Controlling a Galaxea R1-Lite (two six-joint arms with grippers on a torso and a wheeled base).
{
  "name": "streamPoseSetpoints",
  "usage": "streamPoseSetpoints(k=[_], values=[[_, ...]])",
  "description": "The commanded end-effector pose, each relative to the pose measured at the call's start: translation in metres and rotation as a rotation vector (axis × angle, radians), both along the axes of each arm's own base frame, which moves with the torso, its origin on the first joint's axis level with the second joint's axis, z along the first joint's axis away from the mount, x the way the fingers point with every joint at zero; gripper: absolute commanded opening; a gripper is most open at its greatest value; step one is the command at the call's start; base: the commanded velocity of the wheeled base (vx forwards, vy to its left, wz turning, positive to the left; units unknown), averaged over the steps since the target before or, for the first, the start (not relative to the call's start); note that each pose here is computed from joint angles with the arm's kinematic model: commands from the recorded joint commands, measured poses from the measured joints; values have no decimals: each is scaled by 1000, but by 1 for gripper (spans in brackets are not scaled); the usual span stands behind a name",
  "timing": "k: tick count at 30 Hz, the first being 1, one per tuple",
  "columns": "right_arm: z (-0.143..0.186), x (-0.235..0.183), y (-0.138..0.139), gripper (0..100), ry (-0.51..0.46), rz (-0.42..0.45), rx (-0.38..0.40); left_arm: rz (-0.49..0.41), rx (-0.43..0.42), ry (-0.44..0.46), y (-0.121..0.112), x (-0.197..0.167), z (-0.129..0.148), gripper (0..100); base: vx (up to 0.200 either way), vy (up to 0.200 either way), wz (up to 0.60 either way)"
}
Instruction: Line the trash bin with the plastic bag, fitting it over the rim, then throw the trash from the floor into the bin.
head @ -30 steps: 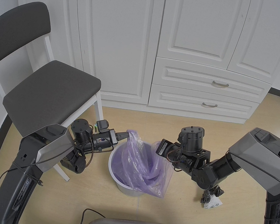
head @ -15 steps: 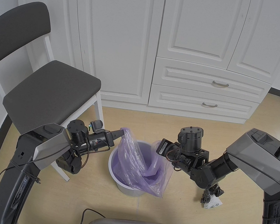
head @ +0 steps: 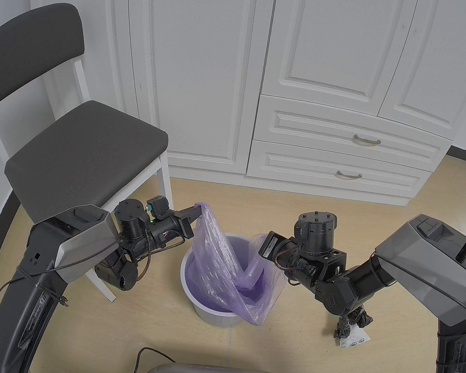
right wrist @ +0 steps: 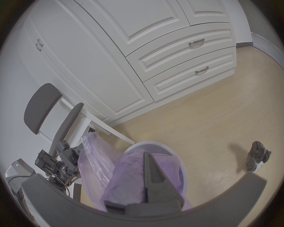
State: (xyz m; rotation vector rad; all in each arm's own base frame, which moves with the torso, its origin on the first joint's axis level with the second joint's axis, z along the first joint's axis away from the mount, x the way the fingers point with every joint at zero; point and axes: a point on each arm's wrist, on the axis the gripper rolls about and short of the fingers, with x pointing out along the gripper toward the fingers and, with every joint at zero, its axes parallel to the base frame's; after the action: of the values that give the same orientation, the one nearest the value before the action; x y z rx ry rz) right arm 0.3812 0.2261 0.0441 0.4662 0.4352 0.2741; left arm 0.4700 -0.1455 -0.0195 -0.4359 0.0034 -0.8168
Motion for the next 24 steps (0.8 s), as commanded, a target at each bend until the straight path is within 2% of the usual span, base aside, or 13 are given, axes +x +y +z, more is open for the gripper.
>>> streamPoseSetpoints(k=[1,8,11,12,15,20,24], values=[[4,1,1,0,-13,-7,4,57,44,-5,-12,-4,-9,0,0,0,0],[9,1,2,0,-26,-24,3,284,169,-47,-18,-5,-3,0,0,0,0],[10,1,3,0,-31,-29,-1,440,274,-97,-15,-4,-4,0,0,0,0],[11,1,3,0,-36,-35,-8,516,323,-108,-13,-5,-5,0,0,0,0],[14,1,4,0,-47,-45,-14,586,357,-106,-15,-11,-4,0,0,0,0],[15,4,1,0,-53,-60,-19,557,385,-57,-21,-27,-2,0,0,0,0],[10,13,-1,0,-57,-73,-19,506,419,-6,-17,-38,-3,0,0,0,0]])
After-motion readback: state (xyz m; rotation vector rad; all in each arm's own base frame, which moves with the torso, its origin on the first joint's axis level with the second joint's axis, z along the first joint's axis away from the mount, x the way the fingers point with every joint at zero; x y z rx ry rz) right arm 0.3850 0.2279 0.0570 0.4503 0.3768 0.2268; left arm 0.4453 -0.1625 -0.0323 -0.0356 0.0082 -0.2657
